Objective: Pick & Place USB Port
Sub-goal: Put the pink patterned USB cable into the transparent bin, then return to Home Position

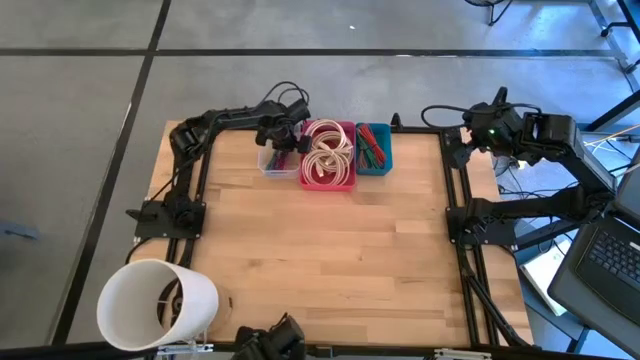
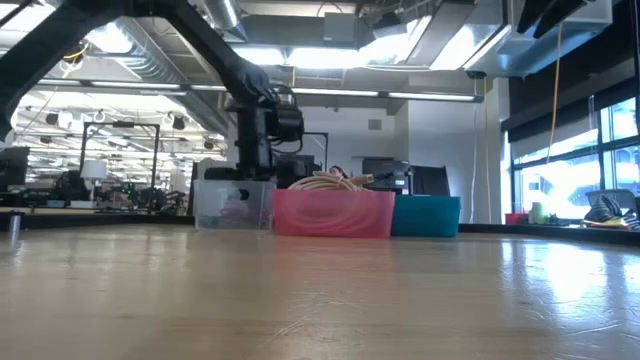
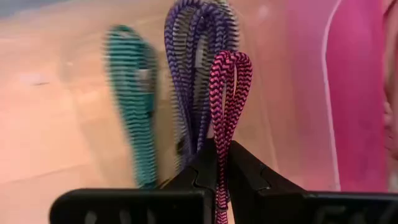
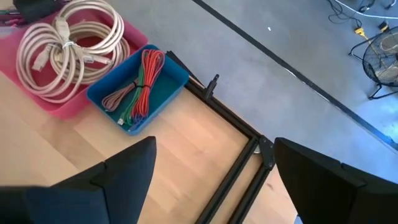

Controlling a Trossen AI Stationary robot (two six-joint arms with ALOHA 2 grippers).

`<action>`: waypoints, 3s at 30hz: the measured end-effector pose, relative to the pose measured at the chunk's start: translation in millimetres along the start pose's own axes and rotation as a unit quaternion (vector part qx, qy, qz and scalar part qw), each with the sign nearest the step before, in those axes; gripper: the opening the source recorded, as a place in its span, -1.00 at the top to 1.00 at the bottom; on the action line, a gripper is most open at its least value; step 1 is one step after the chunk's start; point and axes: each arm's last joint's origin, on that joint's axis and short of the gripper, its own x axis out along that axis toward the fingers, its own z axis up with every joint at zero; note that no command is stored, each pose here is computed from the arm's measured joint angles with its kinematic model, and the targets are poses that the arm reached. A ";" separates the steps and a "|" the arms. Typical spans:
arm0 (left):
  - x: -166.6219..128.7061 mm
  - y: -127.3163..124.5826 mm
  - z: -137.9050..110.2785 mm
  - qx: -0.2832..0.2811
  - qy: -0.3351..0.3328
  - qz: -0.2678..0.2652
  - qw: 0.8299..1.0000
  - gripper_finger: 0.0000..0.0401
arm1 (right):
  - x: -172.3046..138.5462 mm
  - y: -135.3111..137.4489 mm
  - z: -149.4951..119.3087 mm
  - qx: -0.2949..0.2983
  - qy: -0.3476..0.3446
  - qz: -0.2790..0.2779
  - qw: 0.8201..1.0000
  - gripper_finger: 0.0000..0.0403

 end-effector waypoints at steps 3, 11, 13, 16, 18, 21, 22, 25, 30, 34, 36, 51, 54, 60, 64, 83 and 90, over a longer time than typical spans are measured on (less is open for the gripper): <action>8.4 1.7 2.5 -0.004 0.001 0.007 1.000 0.95 | -1.9 -1.8 -2.0 0.002 -0.001 0.001 1.000 -0.63; -20.7 -2.5 -1.0 -0.008 -0.037 -0.010 0.999 0.50 | -3.0 -2.8 -3.9 0.014 0.002 0.005 1.000 -0.63; -34.4 -5.4 -4.5 -0.001 -0.056 -0.015 0.998 0.39 | -2.9 -2.6 -3.6 0.014 0.002 0.005 1.000 -0.63; -61.8 -7.8 -11.0 0.011 -0.093 -0.027 0.995 0.26 | -2.8 -2.5 -2.9 0.015 -0.002 0.003 1.000 -0.63; -87.0 -11.0 -18.8 0.028 -0.135 -0.037 0.990 0.19 | -2.8 -2.6 -2.9 0.016 -0.002 0.001 1.000 -0.63; -136.2 -20.1 -38.6 0.060 -0.236 -0.060 0.968 0.13 | -2.8 -2.7 -2.9 0.016 -0.003 0.001 1.000 -0.63; -156.2 -22.5 -47.0 0.069 -0.277 -0.076 0.955 0.12 | -2.8 -2.6 -2.8 0.016 -0.003 0.001 1.000 -0.63; -213.1 -29.5 -75.1 0.117 -0.378 -0.169 0.903 0.11 | -2.9 -2.1 -1.0 0.021 -0.012 0.004 1.000 -0.63; -254.4 -35.9 -134.9 0.246 -0.480 -0.414 0.734 0.13 | -1.0 3.7 10.0 0.031 -0.066 0.039 0.997 -0.63; -233.9 -25.4 -170.5 0.249 -0.505 -0.537 0.628 0.17 | 6.6 19.1 25.0 0.026 -0.129 0.145 0.981 -0.63; -215.4 -15.5 -184.5 0.240 -0.490 -0.552 0.631 0.19 | 13.1 26.2 28.3 0.015 -0.142 0.175 0.974 -0.63; -148.4 55.4 -231.5 0.275 -0.379 -0.428 0.773 0.31 | 63.5 58.0 21.3 0.004 -0.056 0.200 0.978 -0.63; -137.4 62.4 -234.9 0.293 -0.343 -0.386 0.805 0.36 | 69.0 61.9 23.0 0.009 -0.044 0.198 0.979 -0.61; -124.3 66.7 -237.8 0.347 -0.316 -0.325 0.821 0.51 | 76.2 68.1 24.9 0.010 -0.025 0.210 0.977 -0.18; -117.3 69.3 -237.9 0.374 -0.302 -0.290 0.828 0.65 | 78.4 70.0 25.5 0.013 -0.019 0.211 0.977 0.40; -116.5 68.7 -238.8 0.290 -0.256 -0.329 0.862 0.71 | 77.6 71.6 23.8 0.004 -0.005 0.247 0.969 0.45; -116.3 69.5 -237.4 0.256 -0.265 -0.318 0.874 0.11 | 76.0 74.3 24.8 -0.035 -0.013 0.292 0.956 -0.33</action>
